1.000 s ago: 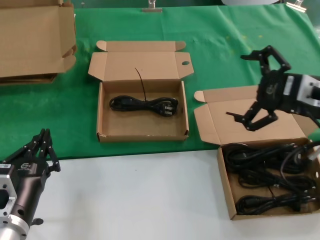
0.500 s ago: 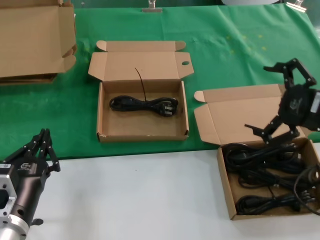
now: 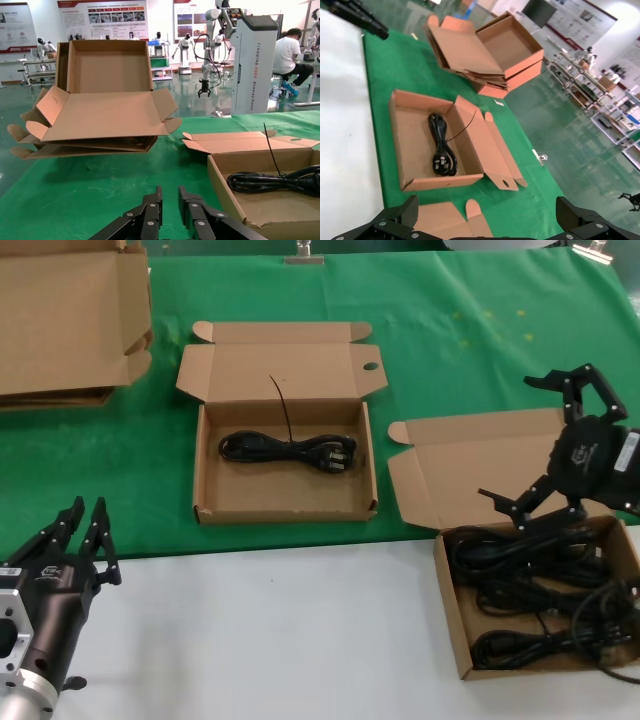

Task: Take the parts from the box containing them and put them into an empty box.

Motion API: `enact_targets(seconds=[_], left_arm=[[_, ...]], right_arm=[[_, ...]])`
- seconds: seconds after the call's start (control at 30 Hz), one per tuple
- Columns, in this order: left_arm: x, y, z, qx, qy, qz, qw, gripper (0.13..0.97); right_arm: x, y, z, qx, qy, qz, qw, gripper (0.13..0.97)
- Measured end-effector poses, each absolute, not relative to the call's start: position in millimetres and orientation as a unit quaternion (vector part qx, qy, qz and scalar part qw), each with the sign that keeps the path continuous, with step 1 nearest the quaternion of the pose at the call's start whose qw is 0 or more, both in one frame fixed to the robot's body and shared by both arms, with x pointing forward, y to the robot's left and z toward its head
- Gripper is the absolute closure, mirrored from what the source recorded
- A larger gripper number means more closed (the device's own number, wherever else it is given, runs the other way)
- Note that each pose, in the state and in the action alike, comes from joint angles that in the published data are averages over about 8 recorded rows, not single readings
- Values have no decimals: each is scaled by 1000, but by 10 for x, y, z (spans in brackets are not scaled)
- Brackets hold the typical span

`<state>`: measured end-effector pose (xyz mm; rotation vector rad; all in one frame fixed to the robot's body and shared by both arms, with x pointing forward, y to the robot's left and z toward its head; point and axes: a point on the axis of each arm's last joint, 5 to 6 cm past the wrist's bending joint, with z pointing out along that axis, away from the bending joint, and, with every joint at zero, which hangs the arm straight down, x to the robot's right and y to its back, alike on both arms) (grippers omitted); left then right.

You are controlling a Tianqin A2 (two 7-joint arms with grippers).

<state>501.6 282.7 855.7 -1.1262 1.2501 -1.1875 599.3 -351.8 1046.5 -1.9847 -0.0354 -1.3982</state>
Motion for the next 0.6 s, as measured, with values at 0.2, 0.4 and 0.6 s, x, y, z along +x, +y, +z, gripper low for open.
enact_targets(seconds=[0.2, 0.4, 0.6], left_arm=[[5017, 2826, 8556, -469, 520, -494, 515, 844], [5017, 2824, 8556, -469, 520, -494, 515, 811], [5018, 2822, 8555, -469, 520, -495, 515, 709]], right_arm=[[5980, -3434, 10311, -752, 12, -542, 374, 130], [5954, -3347, 10142, -736, 43, -544, 400, 130], [5916, -3265, 9974, -719, 78, -546, 424, 130]])
